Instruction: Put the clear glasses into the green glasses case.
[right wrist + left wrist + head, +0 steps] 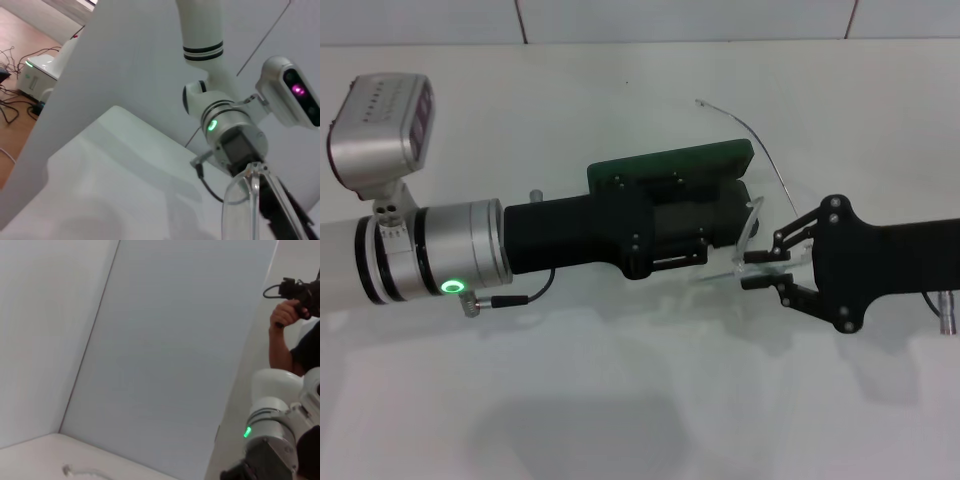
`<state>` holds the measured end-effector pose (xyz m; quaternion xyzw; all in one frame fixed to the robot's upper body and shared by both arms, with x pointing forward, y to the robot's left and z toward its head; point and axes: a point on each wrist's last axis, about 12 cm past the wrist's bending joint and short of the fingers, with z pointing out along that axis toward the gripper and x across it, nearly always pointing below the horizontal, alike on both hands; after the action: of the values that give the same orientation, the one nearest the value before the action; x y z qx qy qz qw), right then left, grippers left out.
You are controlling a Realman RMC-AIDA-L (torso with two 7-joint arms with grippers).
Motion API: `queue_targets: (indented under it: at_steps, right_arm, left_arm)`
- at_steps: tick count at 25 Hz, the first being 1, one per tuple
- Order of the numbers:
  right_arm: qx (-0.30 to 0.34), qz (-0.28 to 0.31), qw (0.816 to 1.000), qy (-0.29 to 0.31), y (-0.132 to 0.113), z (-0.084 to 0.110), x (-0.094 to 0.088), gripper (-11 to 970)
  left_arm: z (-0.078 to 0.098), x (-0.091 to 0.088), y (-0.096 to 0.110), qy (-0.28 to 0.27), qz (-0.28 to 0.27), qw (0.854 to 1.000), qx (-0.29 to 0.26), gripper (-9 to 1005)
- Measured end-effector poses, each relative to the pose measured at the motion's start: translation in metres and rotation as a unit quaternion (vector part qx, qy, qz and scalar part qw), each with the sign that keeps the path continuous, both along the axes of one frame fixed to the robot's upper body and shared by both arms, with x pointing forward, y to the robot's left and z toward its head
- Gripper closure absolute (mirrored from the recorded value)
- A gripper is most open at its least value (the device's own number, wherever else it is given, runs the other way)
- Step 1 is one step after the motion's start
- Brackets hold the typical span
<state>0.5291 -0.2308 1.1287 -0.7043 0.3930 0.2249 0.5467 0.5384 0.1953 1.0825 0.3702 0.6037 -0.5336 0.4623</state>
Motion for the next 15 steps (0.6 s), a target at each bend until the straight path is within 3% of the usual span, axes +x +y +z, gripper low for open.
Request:
queue_targets:
  at_steps: [8,15]
  right_arm:
    - [-0.013,0.016,1.0,0.01,-0.003,-0.004,-0.006,840]
    - [-0.018,0.014,1.0,0.011,-0.002,-0.006,-0.005,840]
  left_arm:
    - [0.006,0.007,0.002,-0.004,0.017,1.0,-0.014,376]
    - [0.009,0.009,-0.013,-0.005,-0.029,1.0,0.006,376]
